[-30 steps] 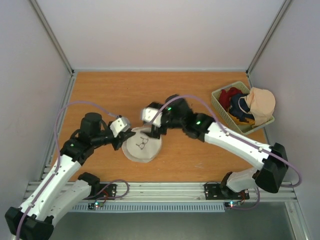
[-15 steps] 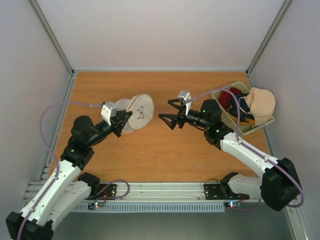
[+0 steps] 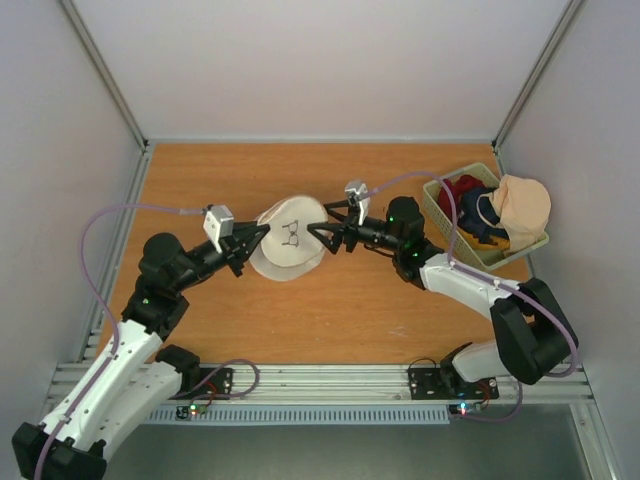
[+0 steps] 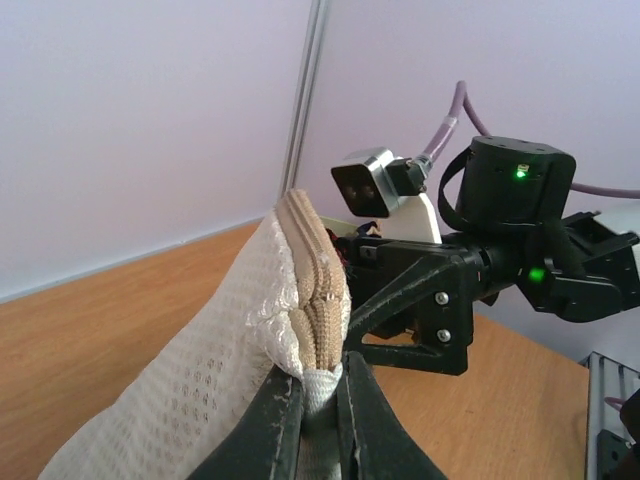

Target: Unzip the laundry bag and remove the bra

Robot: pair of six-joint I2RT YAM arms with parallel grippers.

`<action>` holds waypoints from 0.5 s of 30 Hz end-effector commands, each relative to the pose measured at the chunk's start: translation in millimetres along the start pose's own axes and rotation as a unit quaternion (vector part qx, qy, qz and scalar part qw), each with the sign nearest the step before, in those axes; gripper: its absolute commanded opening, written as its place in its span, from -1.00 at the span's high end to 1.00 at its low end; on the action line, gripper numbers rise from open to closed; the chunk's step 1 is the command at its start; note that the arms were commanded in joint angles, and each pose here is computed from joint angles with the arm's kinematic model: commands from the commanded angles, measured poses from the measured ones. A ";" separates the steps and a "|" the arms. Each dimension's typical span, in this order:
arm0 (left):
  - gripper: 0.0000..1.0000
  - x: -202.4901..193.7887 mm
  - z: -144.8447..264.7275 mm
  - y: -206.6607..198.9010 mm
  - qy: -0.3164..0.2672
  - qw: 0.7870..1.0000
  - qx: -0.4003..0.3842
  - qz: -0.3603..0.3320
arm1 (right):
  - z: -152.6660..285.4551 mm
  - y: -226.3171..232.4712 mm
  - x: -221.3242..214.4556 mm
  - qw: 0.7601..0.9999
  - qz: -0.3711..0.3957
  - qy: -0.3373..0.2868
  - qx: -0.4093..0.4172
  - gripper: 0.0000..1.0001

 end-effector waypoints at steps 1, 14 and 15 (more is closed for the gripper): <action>0.99 15.9 0.9 -11.0 -0.033 0.999 -0.027 -0.033 | -1.3 24.2 16.5 0.996 0.031 -0.033 0.070 -0.68; -0.30 -42.2 12.7 27.4 0.079 0.992 0.097 0.029 | 7.5 20.2 10.4 0.981 0.170 0.088 0.014 0.98; -0.56 -46.9 15.5 28.3 0.093 0.990 0.102 0.002 | 10.0 19.4 8.5 0.974 0.197 0.115 0.002 0.98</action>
Point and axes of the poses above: each gripper's point midway between its finger pads, its own z axis back along the fingers, its own y axis along the line the jaws close on, x = y × z, the point moved 3 cm from there along z, back along the fingers, and after that the axes turned 6 degrees about z, right-handed, at the moved point
